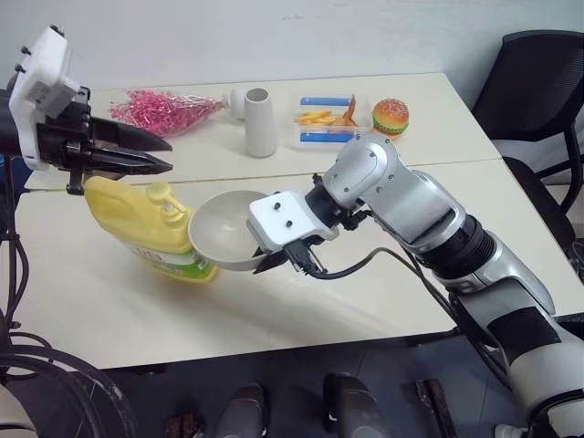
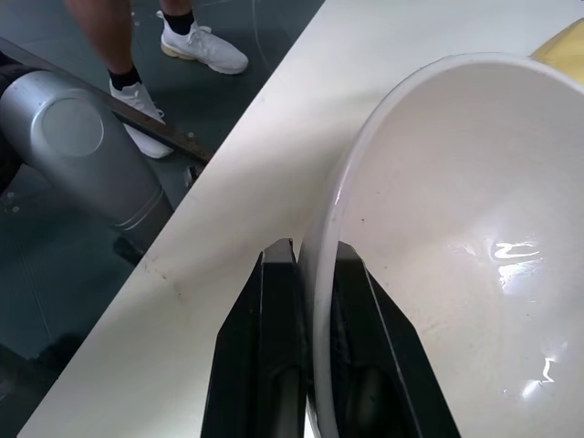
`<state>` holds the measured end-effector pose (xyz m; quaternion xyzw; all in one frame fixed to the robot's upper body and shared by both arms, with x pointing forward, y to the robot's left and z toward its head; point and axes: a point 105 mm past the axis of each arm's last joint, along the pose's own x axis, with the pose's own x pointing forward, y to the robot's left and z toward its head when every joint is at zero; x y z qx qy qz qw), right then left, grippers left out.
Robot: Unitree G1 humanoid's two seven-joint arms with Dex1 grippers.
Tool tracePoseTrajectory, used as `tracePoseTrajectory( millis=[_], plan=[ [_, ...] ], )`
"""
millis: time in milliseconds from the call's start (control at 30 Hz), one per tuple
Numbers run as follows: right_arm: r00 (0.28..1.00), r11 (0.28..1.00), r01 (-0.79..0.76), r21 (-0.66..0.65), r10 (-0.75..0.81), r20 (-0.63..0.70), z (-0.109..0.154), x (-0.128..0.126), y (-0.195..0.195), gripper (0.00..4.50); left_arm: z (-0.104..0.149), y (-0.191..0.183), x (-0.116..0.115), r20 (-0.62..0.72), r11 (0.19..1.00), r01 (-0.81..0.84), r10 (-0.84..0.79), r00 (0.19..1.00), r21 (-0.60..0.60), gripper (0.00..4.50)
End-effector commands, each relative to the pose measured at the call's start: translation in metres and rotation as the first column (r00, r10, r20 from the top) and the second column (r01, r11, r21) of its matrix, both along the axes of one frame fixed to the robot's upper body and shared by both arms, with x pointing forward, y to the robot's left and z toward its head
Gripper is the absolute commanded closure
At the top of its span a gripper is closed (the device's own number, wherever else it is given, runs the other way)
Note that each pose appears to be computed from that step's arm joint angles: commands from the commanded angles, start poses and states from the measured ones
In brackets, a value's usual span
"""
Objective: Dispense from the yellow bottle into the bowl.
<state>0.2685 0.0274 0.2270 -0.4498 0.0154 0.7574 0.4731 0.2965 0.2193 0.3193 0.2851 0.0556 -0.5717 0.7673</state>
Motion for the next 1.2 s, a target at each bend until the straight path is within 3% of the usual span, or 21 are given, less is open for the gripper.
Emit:
tracePoseTrajectory(
  millis=[33,67,800,1200],
  plan=[
    [0.996,0.997,-0.07,0.028,0.068,0.049,0.011,-0.008,0.005,4.5,0.002,-0.002,-0.018,-0.01,0.994,0.091,-0.09,0.996,0.064,4.29],
    [0.995,0.996,-0.082,0.027,0.08,0.056,0.011,-0.01,0.005,4.5,-0.001,-0.002,-0.018,-0.016,0.993,0.092,-0.091,0.996,0.068,4.45],
    [0.984,0.986,-0.161,0.034,0.158,0.077,0.018,-0.014,0.013,4.5,0.003,0.009,-0.035,0.011,0.996,0.03,-0.031,0.999,0.081,4.45],
    [0.983,0.986,-0.167,0.031,0.163,0.087,0.023,-0.01,0.015,4.5,-0.006,0.008,-0.026,0.03,0.994,0.024,-0.027,0.999,0.103,4.45]
  ],
)
